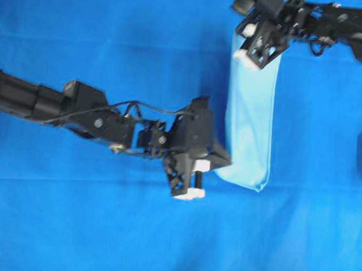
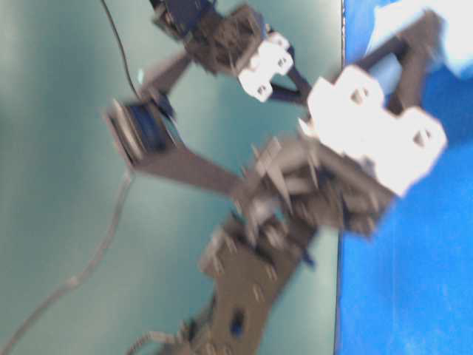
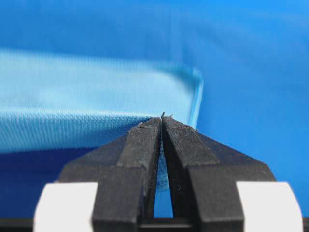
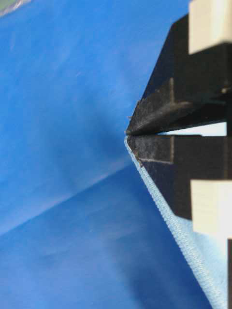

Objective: Fold the light blue towel.
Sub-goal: 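Lay the towel down as a vertical strip and open both grippers, then retract both grippers to the sides of the table, then move both grippers to the far end of the towel strip and grasp its corners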

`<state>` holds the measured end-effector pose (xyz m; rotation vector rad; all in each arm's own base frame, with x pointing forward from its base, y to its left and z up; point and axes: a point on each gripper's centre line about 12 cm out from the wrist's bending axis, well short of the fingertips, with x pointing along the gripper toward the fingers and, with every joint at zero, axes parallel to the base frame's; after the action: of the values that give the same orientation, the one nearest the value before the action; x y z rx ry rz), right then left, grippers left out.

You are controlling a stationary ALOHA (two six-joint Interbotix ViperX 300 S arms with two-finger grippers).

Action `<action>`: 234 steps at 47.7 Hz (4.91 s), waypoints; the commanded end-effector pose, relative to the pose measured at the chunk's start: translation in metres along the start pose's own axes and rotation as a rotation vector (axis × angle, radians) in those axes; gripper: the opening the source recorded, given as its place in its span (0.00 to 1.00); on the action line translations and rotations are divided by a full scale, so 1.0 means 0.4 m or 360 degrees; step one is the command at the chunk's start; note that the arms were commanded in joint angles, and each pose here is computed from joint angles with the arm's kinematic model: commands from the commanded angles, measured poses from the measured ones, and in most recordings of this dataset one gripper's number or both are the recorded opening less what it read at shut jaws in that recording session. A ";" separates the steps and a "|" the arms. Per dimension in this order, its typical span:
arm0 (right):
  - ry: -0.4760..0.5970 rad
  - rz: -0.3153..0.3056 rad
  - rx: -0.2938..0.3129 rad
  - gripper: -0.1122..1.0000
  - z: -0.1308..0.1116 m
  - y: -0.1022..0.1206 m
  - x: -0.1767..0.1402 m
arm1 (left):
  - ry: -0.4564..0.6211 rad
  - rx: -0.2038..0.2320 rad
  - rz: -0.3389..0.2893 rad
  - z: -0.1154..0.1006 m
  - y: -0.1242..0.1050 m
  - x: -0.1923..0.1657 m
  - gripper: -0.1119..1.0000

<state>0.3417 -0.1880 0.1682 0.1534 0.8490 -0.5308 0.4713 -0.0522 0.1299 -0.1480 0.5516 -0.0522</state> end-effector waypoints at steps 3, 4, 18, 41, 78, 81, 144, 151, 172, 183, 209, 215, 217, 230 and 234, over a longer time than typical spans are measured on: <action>-0.0111 0.0006 0.0012 0.12 0.071 0.000 0.007 | 0.0002 -0.0001 -0.0120 -0.015 -0.097 -0.052 0.12; -0.0113 0.0008 0.0013 0.12 0.075 0.002 0.009 | 0.0008 -0.0008 -0.0123 -0.020 -0.099 -0.056 0.12; -0.0153 0.0043 -0.0001 0.12 0.098 0.028 0.024 | 0.0082 -0.0049 -0.0120 -0.066 -0.098 -0.084 0.12; -0.0146 0.0065 0.0019 0.18 0.086 0.036 0.046 | 0.0105 -0.0035 -0.0104 -0.070 -0.089 -0.085 0.39; -0.0367 0.0182 -0.0081 0.66 -0.051 0.075 -0.254 | 0.0061 -0.0009 -0.0081 0.041 -0.066 -0.301 0.80; -0.0447 0.0238 -0.0109 0.66 -0.077 0.092 -0.295 | -0.0009 0.0013 -0.0069 0.044 -0.048 -0.317 0.80; -0.0869 0.0537 -0.0126 0.66 -0.274 0.123 -0.440 | -0.0648 0.0098 0.0222 -0.075 0.131 -0.677 0.80; -0.0838 0.0494 -0.0105 0.66 -0.247 0.116 -0.427 | -0.0684 0.0111 0.0225 -0.048 0.136 -0.635 0.80; -0.0476 0.0156 0.0054 0.66 -0.200 -0.002 -0.240 | -0.0481 0.0050 0.0516 0.048 0.335 -0.386 0.80; -0.0282 0.0061 0.0078 0.66 -0.197 -0.058 -0.127 | -0.0371 -0.0012 0.0606 0.032 0.439 -0.270 0.80; -0.0126 0.0058 0.0091 0.66 -0.187 -0.094 0.059 | -0.0204 -0.0122 0.0733 -0.059 0.603 -0.129 0.80; -0.0107 0.0061 0.0092 0.66 -0.187 -0.094 0.080 | -0.0187 -0.0136 0.0723 -0.072 0.607 -0.102 0.80; -0.0109 0.0063 0.0093 0.66 -0.183 -0.094 0.086 | -0.0178 -0.0138 0.0718 -0.078 0.607 -0.092 0.80; -0.0099 0.0063 0.0097 0.54 -0.182 -0.095 0.100 | -0.0057 -0.0162 0.0714 -0.120 0.609 -0.082 0.73; -0.0088 0.0067 0.0095 0.39 -0.187 -0.091 0.098 | -0.0049 -0.0160 0.0716 -0.123 0.610 -0.084 0.60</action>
<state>0.2928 -0.2082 0.0873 0.2150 0.7881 -0.5167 0.4187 0.1832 0.0596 -0.1263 0.5593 0.4125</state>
